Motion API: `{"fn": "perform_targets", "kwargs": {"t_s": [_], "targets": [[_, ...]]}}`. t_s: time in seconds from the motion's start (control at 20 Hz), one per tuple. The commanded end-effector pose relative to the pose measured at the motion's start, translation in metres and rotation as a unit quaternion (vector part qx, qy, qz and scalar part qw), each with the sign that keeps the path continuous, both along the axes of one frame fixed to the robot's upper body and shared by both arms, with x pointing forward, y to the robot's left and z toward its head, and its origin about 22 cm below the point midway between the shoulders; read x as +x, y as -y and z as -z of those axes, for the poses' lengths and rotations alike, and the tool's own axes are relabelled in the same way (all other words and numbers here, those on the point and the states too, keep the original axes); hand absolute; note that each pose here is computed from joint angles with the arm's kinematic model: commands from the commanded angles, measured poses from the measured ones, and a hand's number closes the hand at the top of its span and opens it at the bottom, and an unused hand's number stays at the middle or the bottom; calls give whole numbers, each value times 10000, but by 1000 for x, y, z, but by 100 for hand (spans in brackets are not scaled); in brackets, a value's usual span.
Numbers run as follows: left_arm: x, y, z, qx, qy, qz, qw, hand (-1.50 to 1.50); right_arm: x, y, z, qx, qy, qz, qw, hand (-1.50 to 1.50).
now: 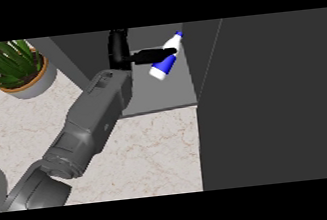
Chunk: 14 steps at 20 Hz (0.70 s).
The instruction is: Pick up the bottled water, place it into the cabinet and close the cabinet
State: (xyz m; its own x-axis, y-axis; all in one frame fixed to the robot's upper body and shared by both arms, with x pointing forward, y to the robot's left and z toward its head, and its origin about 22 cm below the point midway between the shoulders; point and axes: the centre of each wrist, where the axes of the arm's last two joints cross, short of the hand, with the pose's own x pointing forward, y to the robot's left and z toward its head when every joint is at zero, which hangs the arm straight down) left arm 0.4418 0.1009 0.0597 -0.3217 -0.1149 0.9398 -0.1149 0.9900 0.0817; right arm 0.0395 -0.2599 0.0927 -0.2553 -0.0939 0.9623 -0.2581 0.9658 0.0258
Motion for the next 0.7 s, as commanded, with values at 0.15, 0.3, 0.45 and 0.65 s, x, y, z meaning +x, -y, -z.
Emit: {"fn": "perform_targets", "kwargs": {"t_s": [0.15,0.3,0.45,0.65], "targets": [[-3,22,-5,-372,148,481,9980,-150,4,1,-13,148,121,185,9996,-150],[-8,16,6,-483,51,512,9975,-150,-9,-7,-42,113,39,22,9999,-150],[-12,13,12,-554,64,537,9970,-150,-13,-10,-40,139,-27,50,9999,-150],[-38,12,43,-801,-49,738,9940,-150,-7,-12,-26,134,36,61,9999,-150]]}}
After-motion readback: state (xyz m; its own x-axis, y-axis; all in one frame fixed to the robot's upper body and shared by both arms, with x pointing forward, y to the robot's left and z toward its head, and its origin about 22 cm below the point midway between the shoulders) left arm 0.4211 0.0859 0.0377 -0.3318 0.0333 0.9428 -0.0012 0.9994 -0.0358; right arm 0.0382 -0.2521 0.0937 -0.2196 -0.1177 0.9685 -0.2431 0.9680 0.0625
